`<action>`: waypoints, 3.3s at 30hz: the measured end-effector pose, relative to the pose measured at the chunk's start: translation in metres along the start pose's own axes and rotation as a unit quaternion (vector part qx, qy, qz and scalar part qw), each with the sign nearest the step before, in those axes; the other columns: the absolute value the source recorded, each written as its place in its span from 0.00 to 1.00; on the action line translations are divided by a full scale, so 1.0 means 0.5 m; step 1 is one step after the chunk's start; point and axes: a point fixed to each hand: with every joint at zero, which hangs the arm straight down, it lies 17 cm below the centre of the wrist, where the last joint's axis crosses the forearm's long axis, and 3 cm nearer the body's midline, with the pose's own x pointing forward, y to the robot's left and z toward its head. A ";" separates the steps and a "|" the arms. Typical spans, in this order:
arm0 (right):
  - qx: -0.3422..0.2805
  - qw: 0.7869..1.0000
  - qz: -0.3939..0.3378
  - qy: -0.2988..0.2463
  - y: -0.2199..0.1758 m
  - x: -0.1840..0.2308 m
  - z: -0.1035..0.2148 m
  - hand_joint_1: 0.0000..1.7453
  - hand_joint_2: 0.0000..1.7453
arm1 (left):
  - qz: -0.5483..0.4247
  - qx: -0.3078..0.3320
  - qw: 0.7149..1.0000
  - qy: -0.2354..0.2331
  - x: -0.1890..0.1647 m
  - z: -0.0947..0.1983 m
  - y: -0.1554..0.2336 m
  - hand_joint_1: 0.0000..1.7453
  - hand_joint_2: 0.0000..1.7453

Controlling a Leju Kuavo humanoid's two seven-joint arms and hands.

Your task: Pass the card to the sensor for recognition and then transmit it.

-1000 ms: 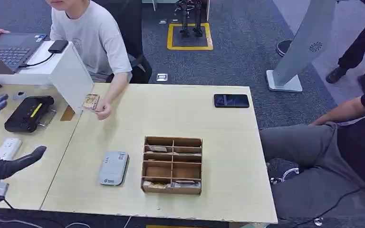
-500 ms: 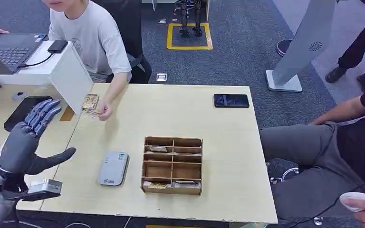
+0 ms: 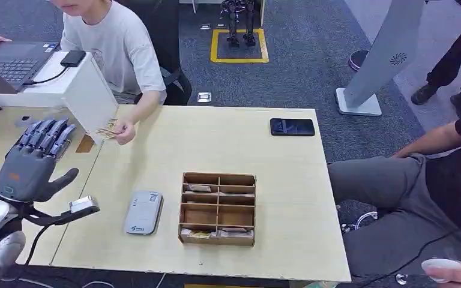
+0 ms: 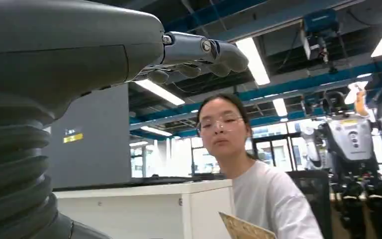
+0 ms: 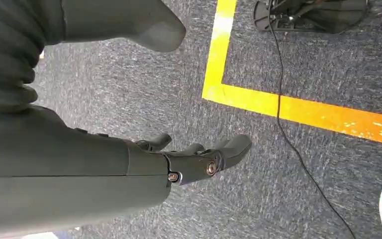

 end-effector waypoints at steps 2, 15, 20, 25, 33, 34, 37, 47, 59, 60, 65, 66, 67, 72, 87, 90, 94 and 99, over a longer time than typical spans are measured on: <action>0.000 1.000 0.001 0.000 0.001 0.001 0.000 0.00 1.00 | -0.002 -0.006 1.000 0.008 -0.007 0.002 -0.013 0.00 1.00; 0.007 1.000 0.003 0.001 0.006 -0.002 0.001 0.00 1.00 | -0.006 -0.033 0.999 0.029 -0.030 0.016 -0.057 0.00 1.00; 0.007 1.000 0.003 0.002 0.006 -0.002 0.001 0.00 1.00 | -0.005 -0.041 0.998 0.039 -0.039 0.023 -0.071 0.00 1.00; 0.008 1.000 0.003 0.001 0.006 -0.001 0.001 0.00 1.00 | -0.006 -0.049 0.998 0.045 -0.046 0.030 -0.082 0.00 1.00; 0.009 1.000 0.003 0.004 0.008 -0.002 0.001 0.00 1.00 | 0.004 -0.063 0.997 0.052 -0.050 0.037 -0.099 1.00 1.00; 0.009 1.000 0.003 0.004 0.008 -0.002 0.001 0.00 1.00 | 0.008 -0.066 0.996 0.054 -0.051 0.038 -0.102 1.00 1.00; 0.008 1.000 0.003 0.005 0.008 -0.002 0.001 0.00 1.00 | 0.012 -0.068 0.996 0.054 -0.051 0.039 -0.105 1.00 1.00; 0.004 1.000 0.004 0.006 0.005 -0.004 0.000 0.00 1.00 | 0.013 -0.068 0.996 0.054 -0.051 0.039 -0.105 1.00 1.00; 0.003 1.000 0.004 0.007 0.004 -0.004 0.000 0.00 1.00 | 0.015 -0.068 0.996 0.055 -0.052 0.039 -0.105 1.00 1.00; 0.003 1.000 0.004 0.008 0.004 -0.004 0.000 0.00 1.00 | 0.016 -0.068 0.996 0.056 -0.052 0.039 -0.105 1.00 1.00; 0.003 1.000 0.004 0.008 0.004 -0.004 0.000 0.00 1.00 | 0.023 -0.069 0.996 0.058 -0.052 0.040 -0.106 1.00 1.00; 0.003 1.000 0.004 0.008 0.004 -0.004 0.000 0.00 1.00 | 0.030 -0.068 0.996 0.057 -0.050 0.040 -0.106 1.00 1.00; 0.003 1.000 0.004 0.008 0.004 -0.004 0.000 0.00 1.00 | 0.039 -0.067 0.996 0.054 -0.048 0.039 -0.105 1.00 1.00; 0.000 1.000 -0.003 0.010 0.002 -0.005 0.000 0.00 1.00 | 0.271 -0.096 0.954 0.085 0.013 0.033 -0.135 1.00 1.00; -0.005 1.000 -0.014 0.016 -0.004 -0.014 0.001 0.00 1.00 | 0.441 -0.101 0.889 0.071 0.169 0.042 -0.120 1.00 1.00; -0.007 1.000 -0.014 0.017 -0.002 -0.016 0.003 0.00 1.00 | 0.442 -0.102 0.889 0.070 0.189 0.060 -0.124 1.00 1.00; -0.007 1.000 -0.014 0.017 0.002 -0.016 0.004 0.00 1.00 | 0.453 -0.107 0.882 0.070 0.203 0.069 -0.127 1.00 1.00; -0.006 1.000 -0.010 0.019 0.005 -0.020 0.006 0.00 1.00 | 0.470 -0.138 0.868 0.083 0.226 0.097 -0.154 1.00 1.00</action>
